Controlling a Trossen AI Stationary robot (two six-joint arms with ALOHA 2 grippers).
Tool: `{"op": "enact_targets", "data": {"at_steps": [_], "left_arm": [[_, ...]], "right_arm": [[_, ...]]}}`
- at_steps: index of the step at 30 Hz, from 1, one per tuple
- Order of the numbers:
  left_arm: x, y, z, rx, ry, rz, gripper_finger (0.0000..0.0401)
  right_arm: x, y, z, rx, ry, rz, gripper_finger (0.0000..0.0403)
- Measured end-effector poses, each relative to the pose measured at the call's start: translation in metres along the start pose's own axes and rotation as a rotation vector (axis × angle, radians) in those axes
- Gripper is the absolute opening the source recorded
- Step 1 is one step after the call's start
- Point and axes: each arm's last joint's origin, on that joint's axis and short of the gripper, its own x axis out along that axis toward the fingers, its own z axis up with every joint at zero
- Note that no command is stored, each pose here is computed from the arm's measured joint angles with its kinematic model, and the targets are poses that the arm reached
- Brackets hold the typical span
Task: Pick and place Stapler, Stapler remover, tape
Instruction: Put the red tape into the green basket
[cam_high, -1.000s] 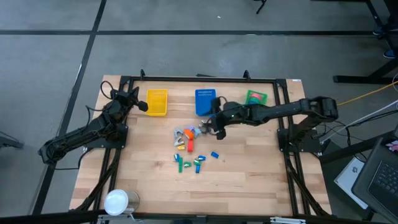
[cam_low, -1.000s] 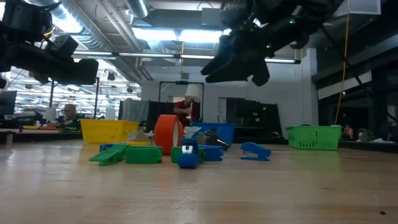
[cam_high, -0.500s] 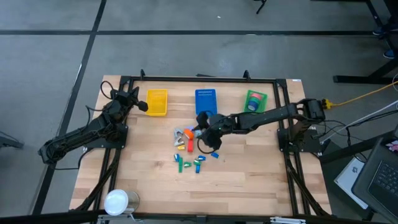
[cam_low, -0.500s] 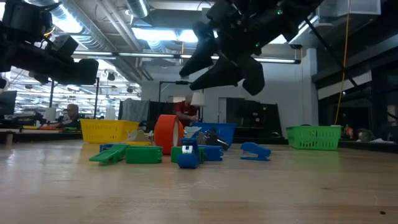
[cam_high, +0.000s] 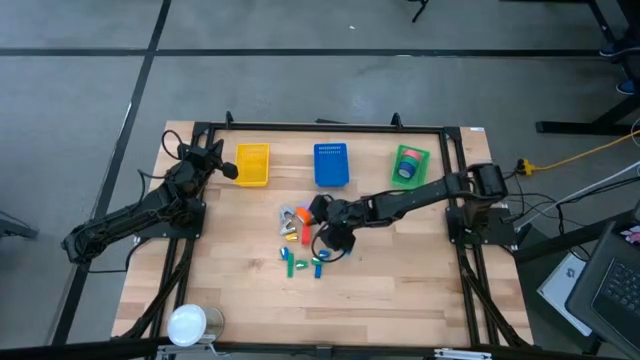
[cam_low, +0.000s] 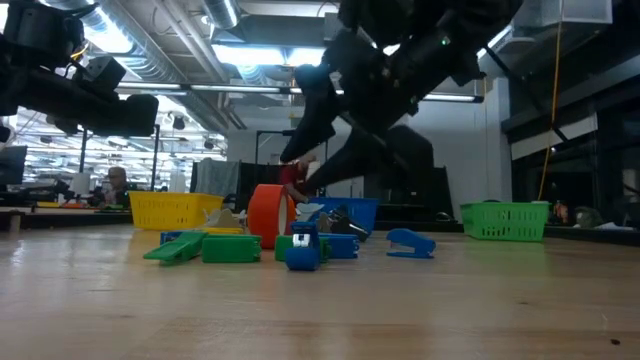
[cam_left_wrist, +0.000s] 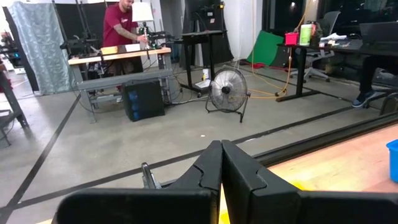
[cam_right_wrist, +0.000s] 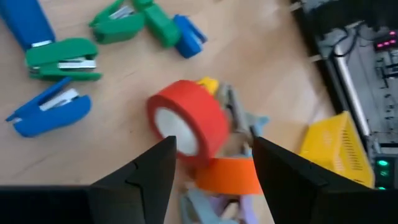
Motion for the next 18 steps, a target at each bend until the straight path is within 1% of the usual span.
{"op": "enact_targets", "data": {"at_steps": [10,18], "left_arm": [[0.0,0.0,0.0,0.0,0.0,0.001,0.0001],[0.0,0.0,0.0,0.0,0.0,0.0,0.0001]], "right_arm": [[0.022,0.007,-0.004,0.001,-0.022,-0.031,0.0216],[0.022,0.005,-0.002,0.004,-0.048,-0.068,0.0216]]}}
